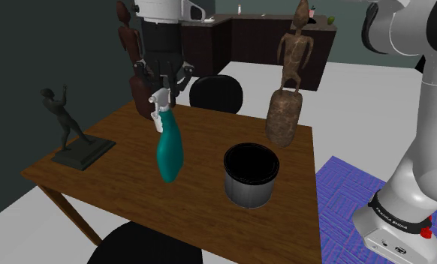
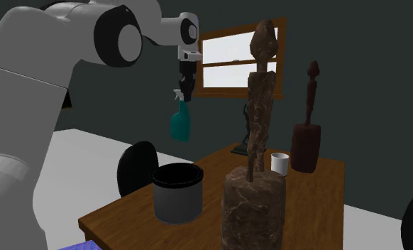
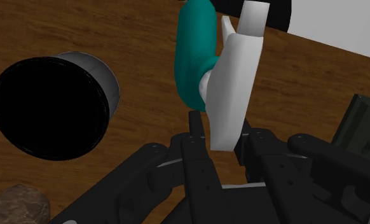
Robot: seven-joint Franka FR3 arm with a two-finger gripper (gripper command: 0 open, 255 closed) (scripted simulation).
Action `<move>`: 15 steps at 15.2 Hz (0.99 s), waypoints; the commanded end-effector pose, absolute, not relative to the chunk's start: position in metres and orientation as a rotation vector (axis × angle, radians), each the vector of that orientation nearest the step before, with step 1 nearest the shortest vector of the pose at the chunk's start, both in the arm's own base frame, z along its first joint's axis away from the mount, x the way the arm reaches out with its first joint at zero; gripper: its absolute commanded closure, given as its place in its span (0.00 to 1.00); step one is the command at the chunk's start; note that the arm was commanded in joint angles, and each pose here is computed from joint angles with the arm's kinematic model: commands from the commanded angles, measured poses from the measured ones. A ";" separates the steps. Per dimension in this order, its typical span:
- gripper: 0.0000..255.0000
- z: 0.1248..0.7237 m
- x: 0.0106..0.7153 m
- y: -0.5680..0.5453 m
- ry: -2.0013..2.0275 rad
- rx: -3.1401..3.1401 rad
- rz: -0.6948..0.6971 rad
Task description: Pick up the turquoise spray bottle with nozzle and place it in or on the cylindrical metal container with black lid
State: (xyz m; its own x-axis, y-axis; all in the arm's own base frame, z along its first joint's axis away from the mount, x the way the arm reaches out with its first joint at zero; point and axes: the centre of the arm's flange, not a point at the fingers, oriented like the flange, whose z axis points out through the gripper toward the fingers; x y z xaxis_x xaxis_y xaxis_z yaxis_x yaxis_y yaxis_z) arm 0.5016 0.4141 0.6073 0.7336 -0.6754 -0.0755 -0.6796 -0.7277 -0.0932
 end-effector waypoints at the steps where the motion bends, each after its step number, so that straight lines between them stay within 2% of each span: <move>1: 1.00 0.619 0.501 0.415 1.106 -2.818 0.055; 4: 1.00 0.633 0.501 0.415 1.106 -2.818 0.055; 15: 1.00 0.683 0.445 0.291 1.106 -2.818 0.055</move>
